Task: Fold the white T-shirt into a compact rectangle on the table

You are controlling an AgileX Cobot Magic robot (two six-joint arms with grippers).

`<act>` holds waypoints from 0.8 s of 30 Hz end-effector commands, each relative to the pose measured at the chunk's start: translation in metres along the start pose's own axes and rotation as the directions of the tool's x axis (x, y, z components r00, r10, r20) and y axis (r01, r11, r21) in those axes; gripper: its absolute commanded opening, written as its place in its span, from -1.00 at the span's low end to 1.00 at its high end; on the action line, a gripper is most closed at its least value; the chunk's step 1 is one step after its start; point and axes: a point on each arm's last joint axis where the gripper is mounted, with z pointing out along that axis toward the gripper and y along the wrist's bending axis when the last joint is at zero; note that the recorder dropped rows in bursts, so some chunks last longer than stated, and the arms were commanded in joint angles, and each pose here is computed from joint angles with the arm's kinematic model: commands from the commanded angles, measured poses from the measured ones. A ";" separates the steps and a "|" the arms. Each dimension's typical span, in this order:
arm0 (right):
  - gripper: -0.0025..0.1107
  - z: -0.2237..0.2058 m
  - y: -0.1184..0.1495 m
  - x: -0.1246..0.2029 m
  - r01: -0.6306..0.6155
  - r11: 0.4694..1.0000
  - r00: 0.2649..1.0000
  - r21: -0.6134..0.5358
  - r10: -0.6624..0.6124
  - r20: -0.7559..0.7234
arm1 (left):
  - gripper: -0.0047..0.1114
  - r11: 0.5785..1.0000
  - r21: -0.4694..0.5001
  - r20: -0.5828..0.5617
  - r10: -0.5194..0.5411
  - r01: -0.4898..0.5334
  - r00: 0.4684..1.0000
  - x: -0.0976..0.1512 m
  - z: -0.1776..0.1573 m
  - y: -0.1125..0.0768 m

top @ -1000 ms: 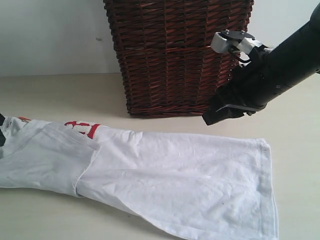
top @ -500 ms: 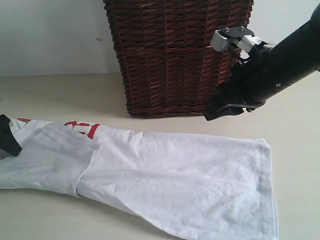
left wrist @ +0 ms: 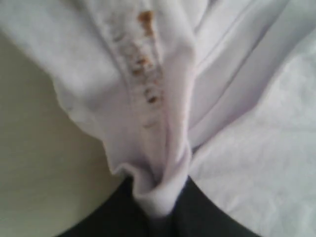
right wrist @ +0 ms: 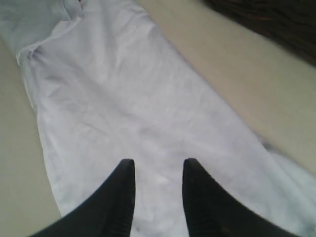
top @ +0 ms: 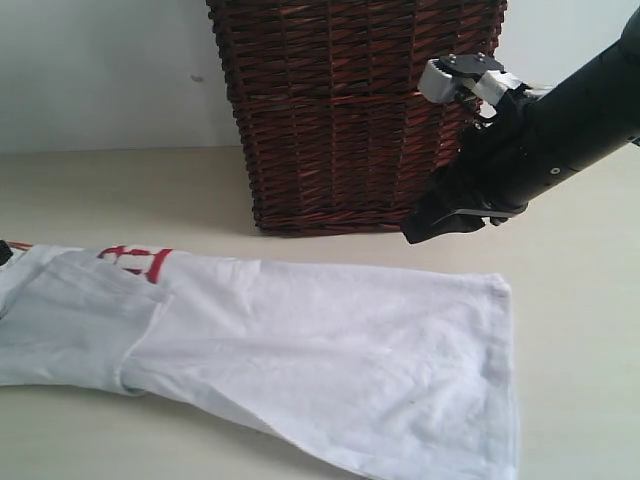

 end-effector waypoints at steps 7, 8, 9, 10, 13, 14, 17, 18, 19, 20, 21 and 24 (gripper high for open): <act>-0.39 -0.004 0.002 -0.003 0.029 1.000 0.999 -0.002 -0.029 0.019 | -0.92 0.815 -0.535 0.189 -0.143 0.224 0.971 0.016 -0.081 0.034; -0.39 -0.004 0.002 -0.003 0.029 1.000 0.999 -0.002 -0.029 0.019 | -0.92 0.817 -0.526 0.215 -0.141 0.237 0.966 0.017 -0.091 0.029; -0.39 -0.004 0.002 -0.003 0.029 1.000 0.999 -0.002 -0.029 0.019 | -0.92 0.820 -0.516 0.239 -0.141 0.249 0.961 0.018 -0.101 0.024; -0.39 -0.004 0.002 -0.003 0.029 1.000 0.999 -0.002 -0.029 0.019 | -0.92 0.827 -0.501 0.257 -0.140 0.256 0.956 0.018 -0.108 0.018; -0.39 -0.004 0.002 -0.003 0.027 1.000 0.999 -0.003 -0.027 0.020 | -0.92 0.863 -0.435 0.316 -0.122 0.258 0.941 0.018 -0.128 -0.007; -0.39 -0.004 0.002 -0.003 0.027 1.000 0.999 -0.003 -0.027 0.020 | -0.92 0.880 -0.408 0.329 -0.107 0.243 0.938 0.018 -0.132 -0.019; -0.39 -0.004 0.002 -0.003 0.028 1.000 0.999 -0.004 -0.028 0.021 | -0.92 0.918 -0.361 0.345 -0.028 0.160 0.938 0.016 -0.137 -0.056; -0.39 -0.004 0.002 -0.003 0.030 1.000 0.999 -0.004 -0.030 0.021 | -0.92 0.927 -0.353 0.343 -0.001 0.130 0.939 0.016 -0.138 -0.070; -0.39 -0.004 0.002 -0.003 0.030 1.000 0.999 -0.004 -0.030 0.021 | -0.92 0.930 -0.352 0.340 0.023 0.105 0.940 0.016 -0.138 -0.081; -0.39 -0.004 0.002 -0.003 0.030 1.000 0.999 -0.004 -0.030 0.021 | -0.92 0.931 -0.359 0.330 0.057 0.070 0.942 0.017 -0.138 -0.097; -0.39 -0.004 0.003 -0.003 0.030 1.000 0.999 -0.007 -0.030 0.018 | -0.92 0.931 -0.364 0.318 0.091 0.033 0.944 0.019 -0.137 -0.112; -0.39 -0.004 0.004 -0.002 0.040 0.999 0.999 -0.019 -0.039 0.009 | -0.92 0.921 -0.380 0.300 0.211 -0.086 0.930 0.024 -0.134 -0.161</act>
